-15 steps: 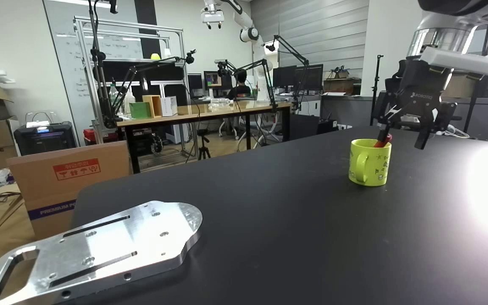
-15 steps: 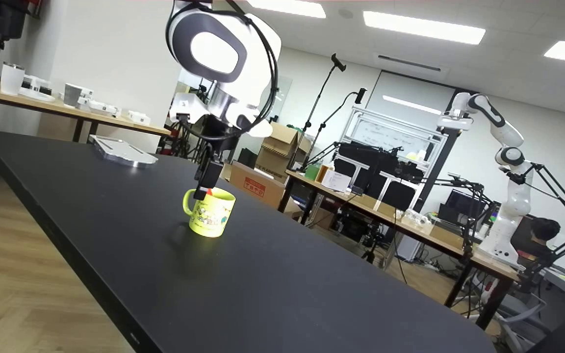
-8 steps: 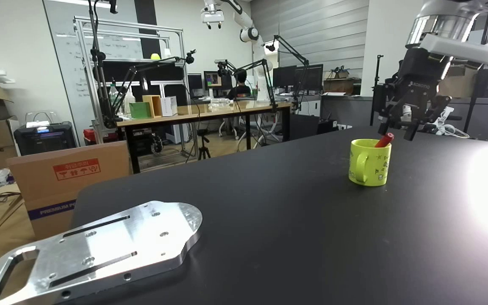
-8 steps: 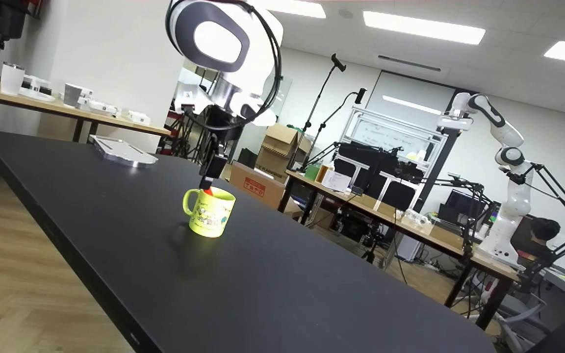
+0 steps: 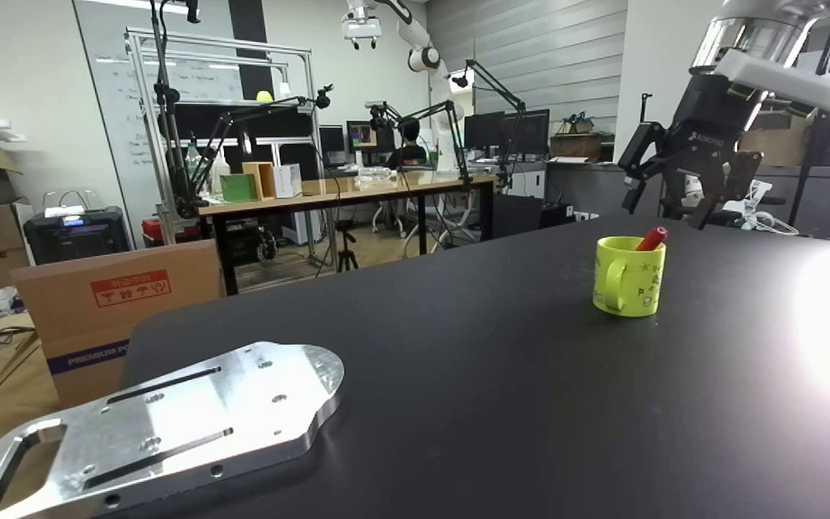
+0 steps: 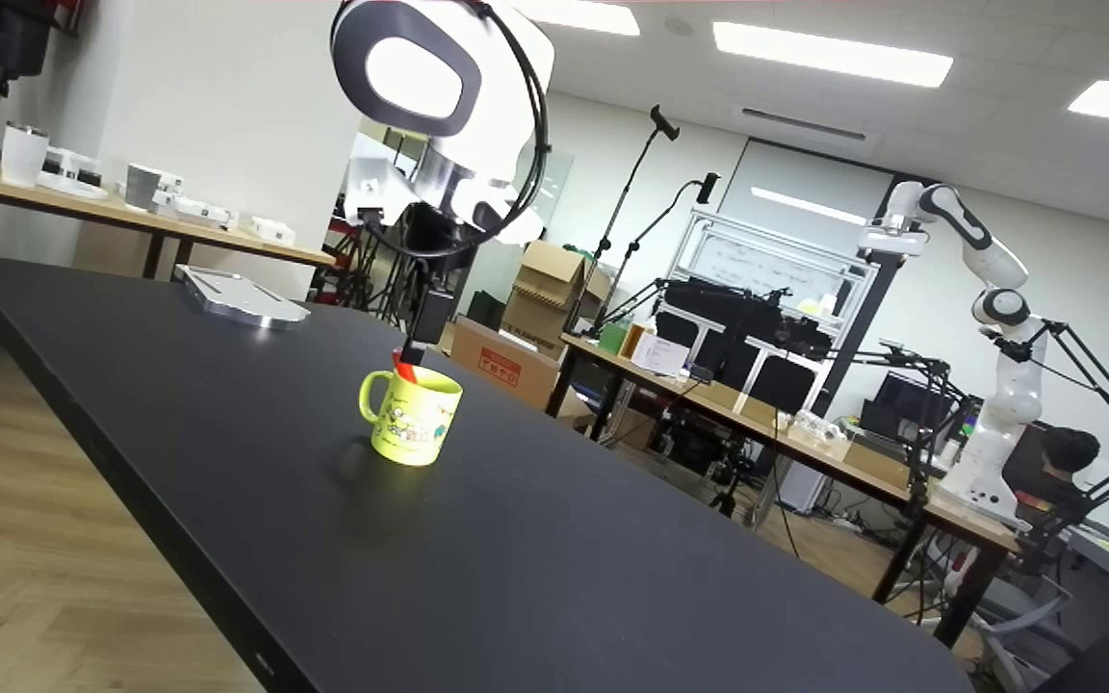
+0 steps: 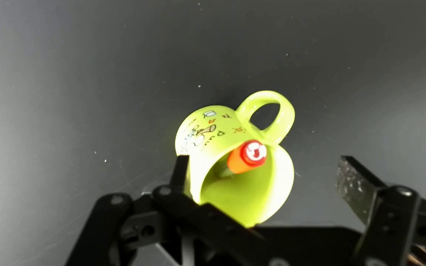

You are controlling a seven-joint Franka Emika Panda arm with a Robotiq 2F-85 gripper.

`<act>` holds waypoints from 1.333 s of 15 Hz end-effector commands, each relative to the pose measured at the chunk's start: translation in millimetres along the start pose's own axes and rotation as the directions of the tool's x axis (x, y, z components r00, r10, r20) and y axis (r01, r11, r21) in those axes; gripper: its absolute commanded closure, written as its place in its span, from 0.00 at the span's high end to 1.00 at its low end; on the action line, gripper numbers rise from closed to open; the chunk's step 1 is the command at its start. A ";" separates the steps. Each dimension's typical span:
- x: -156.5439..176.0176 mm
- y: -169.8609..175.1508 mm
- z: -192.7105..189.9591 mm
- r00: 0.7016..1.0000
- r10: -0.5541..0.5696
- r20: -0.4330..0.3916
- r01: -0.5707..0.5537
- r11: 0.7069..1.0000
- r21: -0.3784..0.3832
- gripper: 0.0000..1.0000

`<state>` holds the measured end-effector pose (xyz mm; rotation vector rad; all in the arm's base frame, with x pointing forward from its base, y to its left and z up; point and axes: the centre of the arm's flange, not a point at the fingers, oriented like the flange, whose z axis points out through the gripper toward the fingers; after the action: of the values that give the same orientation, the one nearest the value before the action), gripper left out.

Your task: Remove the marker from the cup and put it on the table

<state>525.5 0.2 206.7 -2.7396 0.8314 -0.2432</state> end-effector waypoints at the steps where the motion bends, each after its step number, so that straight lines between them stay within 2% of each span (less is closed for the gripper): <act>1: -2.3 8.0 3.6 1.000 -0.003 -0.005 0.003 1.000 0.011 0.75; 3: -1.7 10.8 6.4 1.000 -0.010 -0.009 0.010 1.000 0.012 0.71; 5: -0.9 14.0 9.0 1.000 -0.016 -0.020 0.016 1.000 0.014 0.55; 13: -9.3 19.5 31.4 1.000 -0.025 -0.016 0.026 0.999 0.041 0.02; 15: -7.5 15.5 24.6 0.999 -0.029 -0.029 0.030 0.998 0.047 0.06; 20: 4.6 9.3 -8.4 0.998 -0.024 -0.050 0.027 0.998 0.064 0.06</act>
<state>521.5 -4.6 187.4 -2.7237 0.7767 -0.3006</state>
